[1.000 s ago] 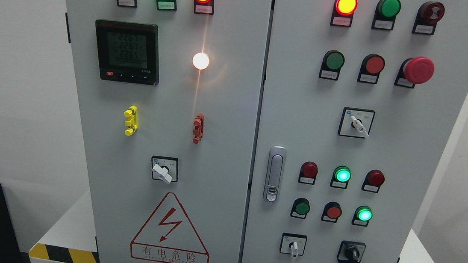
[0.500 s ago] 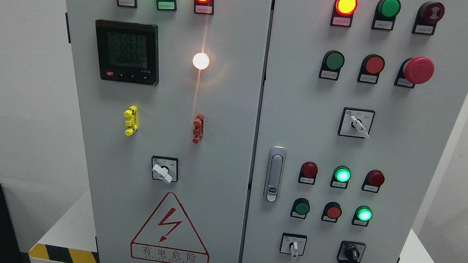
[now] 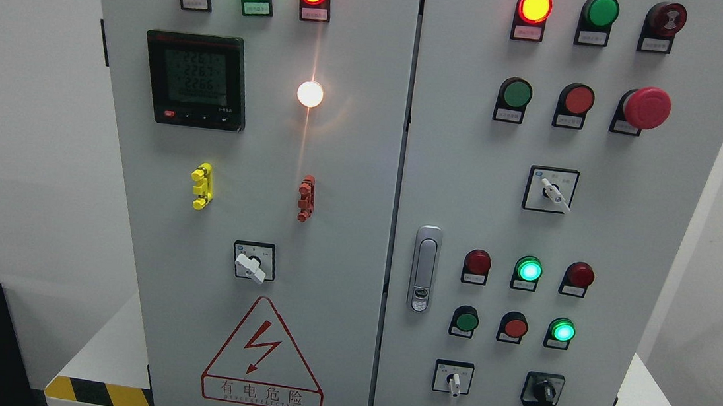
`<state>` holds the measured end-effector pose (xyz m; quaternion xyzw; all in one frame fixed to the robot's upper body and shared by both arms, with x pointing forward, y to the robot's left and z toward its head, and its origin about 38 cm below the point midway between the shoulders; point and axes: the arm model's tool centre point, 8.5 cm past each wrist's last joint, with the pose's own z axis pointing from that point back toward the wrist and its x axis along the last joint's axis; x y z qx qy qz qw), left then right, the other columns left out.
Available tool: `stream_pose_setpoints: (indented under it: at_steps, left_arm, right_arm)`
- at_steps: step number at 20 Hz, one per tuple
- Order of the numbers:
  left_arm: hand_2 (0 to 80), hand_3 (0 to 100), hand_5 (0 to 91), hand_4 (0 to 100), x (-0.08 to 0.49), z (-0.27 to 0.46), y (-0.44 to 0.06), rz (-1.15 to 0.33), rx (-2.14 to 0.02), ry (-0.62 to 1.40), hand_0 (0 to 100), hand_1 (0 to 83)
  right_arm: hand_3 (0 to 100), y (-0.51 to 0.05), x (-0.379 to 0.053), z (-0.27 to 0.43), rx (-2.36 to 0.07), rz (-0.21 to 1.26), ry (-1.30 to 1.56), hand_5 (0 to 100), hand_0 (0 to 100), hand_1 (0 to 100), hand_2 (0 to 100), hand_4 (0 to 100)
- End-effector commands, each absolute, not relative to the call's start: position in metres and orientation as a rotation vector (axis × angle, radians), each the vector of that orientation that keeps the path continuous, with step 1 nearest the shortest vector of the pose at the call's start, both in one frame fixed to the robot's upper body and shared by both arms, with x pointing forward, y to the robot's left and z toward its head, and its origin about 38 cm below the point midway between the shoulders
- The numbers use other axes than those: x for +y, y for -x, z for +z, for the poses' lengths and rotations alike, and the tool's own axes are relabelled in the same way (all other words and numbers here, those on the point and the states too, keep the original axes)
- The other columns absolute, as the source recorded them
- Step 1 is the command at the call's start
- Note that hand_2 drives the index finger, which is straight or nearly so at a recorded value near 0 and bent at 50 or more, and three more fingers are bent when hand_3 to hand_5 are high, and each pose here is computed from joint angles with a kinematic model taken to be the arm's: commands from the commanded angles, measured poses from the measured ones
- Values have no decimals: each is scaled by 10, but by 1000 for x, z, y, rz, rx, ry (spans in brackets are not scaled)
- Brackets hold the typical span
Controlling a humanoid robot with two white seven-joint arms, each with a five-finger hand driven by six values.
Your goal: Flip black knob to close circuit
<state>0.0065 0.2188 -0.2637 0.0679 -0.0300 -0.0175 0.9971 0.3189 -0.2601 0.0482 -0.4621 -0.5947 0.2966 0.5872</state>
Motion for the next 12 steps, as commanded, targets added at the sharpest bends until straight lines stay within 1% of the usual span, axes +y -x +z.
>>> stream_pose_setpoints:
  at_steps: [1,4,6,8,12]
  left_arm:
    - [0,0,0,0,218,-264,-2,-32,-66,-133,120,556]
    - [0,0,0,0,217,-264,-2,-32,-66,-131,120,556]
    - [0,0,0,0,217,-264,-2,-32,-66,-131,120,556]
    - [0,0,0,0,217,-264,-2,-32,-66,-131,120,556]
    - [0,0,0,0,217,-264,-2,-32,-66,-131,120,556]
  right_arm:
    - [1000,-340,-262,97,-1463,667,1203,964,0,109,960,975]
    - [1000,-350,-263,108,-1462,672,1249,965,0,103,958,976]
    - [1000,-357,-262,116,-1475,670,1253,965,0,38,957,977]
    - [1000,-363,-261,122,-1484,666,1254,966,0,0,956,977]
    - [1000,-367,-260,128,-1480,675,1282,964,0,0,955,976]
